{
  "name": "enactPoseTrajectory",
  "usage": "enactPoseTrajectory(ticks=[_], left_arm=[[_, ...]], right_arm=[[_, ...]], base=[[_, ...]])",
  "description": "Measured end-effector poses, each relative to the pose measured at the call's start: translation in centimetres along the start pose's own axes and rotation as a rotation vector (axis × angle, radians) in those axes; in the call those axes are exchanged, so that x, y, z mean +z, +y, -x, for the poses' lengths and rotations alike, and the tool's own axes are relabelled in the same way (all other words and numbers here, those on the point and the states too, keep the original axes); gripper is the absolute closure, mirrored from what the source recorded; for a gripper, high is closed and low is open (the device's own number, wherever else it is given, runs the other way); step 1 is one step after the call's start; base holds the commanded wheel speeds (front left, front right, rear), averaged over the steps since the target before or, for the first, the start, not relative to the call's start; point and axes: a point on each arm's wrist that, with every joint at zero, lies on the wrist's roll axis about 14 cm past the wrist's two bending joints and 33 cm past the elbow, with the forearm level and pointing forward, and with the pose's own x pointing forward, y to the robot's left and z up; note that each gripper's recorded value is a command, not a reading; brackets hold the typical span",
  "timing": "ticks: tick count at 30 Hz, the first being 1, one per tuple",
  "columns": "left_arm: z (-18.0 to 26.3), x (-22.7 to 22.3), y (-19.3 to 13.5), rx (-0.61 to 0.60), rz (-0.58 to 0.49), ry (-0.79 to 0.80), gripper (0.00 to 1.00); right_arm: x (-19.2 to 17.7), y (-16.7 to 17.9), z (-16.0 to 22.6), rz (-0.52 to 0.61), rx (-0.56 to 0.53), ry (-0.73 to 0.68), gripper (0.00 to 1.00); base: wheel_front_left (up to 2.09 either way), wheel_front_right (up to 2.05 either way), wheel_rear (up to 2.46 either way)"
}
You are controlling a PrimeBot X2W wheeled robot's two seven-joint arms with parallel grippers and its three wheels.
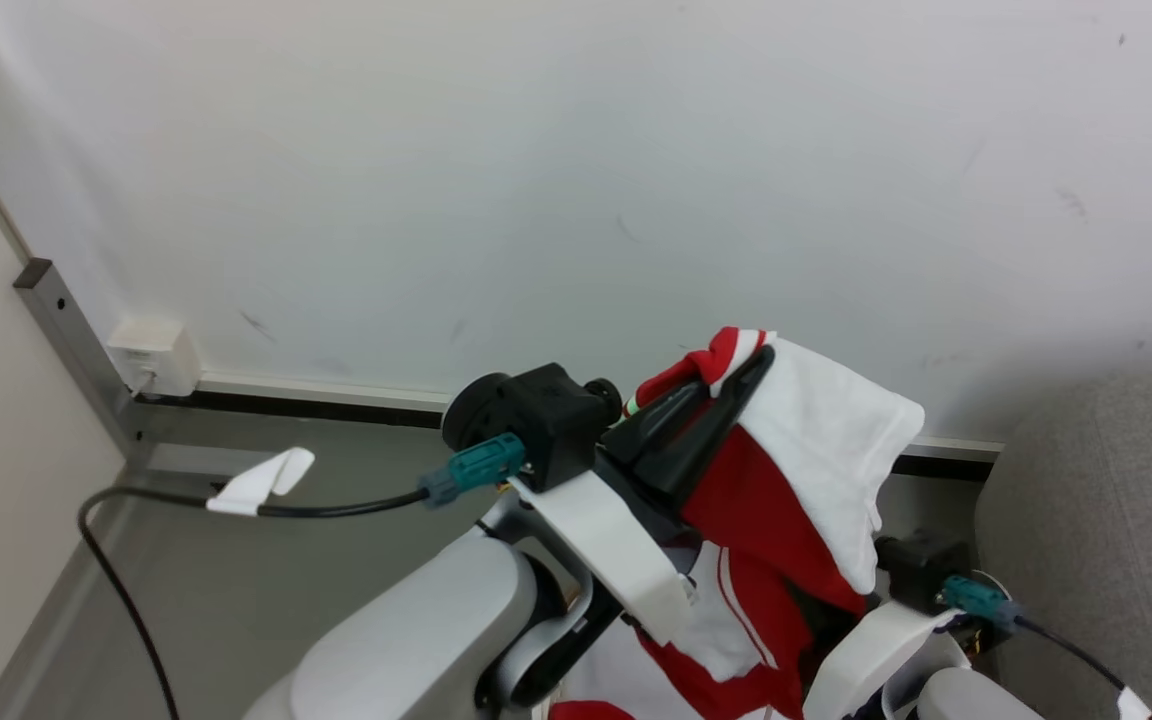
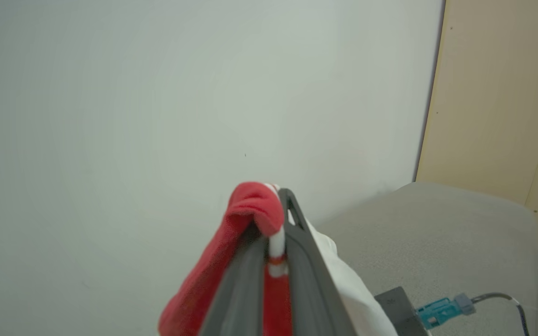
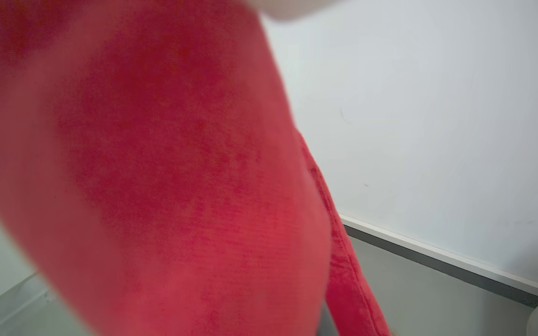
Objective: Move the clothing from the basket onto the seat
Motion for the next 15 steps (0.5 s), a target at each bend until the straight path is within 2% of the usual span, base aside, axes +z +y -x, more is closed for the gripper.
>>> enactPoseTrajectory(ticks=[7, 15], left_arm=[[1.4, -2.4, 1.9, 0.068, 0.036, 0.048, 1.00], [2.9, -6.9, 0.3, 0.029, 0.120, 0.142, 1.00]], right_arm=[[2.8, -3.3, 2.0, -0.122, -0.132, -0.149, 1.00], [5.9, -6.8, 4.9, -0.166, -0.261, -0.304, 1.00]], base=[[0.00, 0.00, 0.00], [0.00, 0.00, 0.00]])
